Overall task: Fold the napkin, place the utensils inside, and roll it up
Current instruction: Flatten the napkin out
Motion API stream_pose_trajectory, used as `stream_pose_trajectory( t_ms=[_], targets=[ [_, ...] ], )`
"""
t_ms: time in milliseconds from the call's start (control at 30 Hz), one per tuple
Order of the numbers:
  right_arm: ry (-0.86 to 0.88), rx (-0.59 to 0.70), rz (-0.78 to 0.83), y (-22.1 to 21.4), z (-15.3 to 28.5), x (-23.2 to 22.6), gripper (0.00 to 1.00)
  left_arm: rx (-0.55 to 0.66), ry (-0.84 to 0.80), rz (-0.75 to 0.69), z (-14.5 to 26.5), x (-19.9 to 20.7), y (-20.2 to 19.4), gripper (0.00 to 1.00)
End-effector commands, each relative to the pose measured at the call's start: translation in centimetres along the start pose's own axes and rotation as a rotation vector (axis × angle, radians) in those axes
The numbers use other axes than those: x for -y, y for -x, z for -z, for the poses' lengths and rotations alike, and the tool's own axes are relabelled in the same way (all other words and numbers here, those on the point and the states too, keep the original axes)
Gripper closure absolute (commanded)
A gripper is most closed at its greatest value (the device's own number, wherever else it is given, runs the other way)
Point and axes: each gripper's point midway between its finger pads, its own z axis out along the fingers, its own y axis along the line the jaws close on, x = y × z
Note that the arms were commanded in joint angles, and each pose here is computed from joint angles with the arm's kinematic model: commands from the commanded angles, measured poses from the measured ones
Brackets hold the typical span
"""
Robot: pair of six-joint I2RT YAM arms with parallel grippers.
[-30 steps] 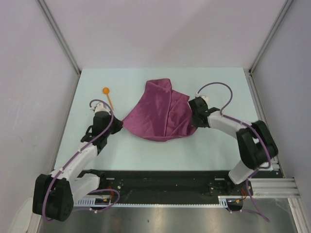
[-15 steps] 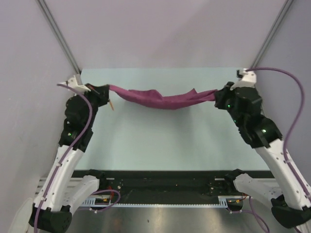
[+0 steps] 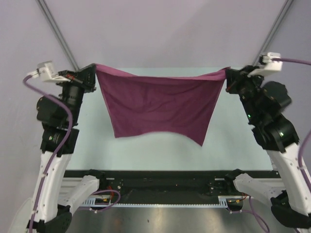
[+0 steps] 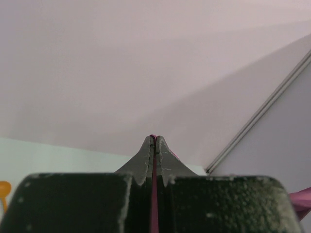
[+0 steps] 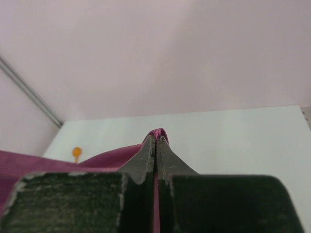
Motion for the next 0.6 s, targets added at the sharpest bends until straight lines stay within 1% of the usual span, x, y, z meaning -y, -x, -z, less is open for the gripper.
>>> stream_pose_trajectory(
  t_ms=[0,67,200,333,367,433,567],
  targets=[
    [-0.096,-0.042,0.099,-2.6,-4.9,1.6,1.0,-0.127,0.056,-0.053,-3.4,-2.4,-4.6,1.0],
    [-0.089,-0.065,0.095,-3.6,-6.1,1.7,1.0,-0.166,0.08,-0.066,-4.6,-3.3,-6.2,1.0],
    [-0.093,-0.039,0.082,-3.2,-7.5,2.3,1.0,-0.197,0.11,-0.085,-5.8,-4.3,-7.5,1.0],
    [-0.092,0.0,0.091,-2.0,-7.0,2.4,1.0,-0.179,0.117,-0.076,-5.8,-4.2,-6.7,1.0],
    [-0.092,0.015,0.091,-1.5,-6.7,2.4,1.0,-0.16,0.113,-0.075,-5.4,-3.9,-6.0,1.0],
    [-0.085,0.041,0.103,-0.7,-5.6,2.4,1.0,-0.149,0.116,-0.08,-4.9,-3.7,-5.4,1.0],
    [-0.045,0.129,0.136,1.6,-2.6,1.4,1.0,-0.111,0.103,-0.119,-2.8,-2.7,-2.6,1.0]
  ],
)
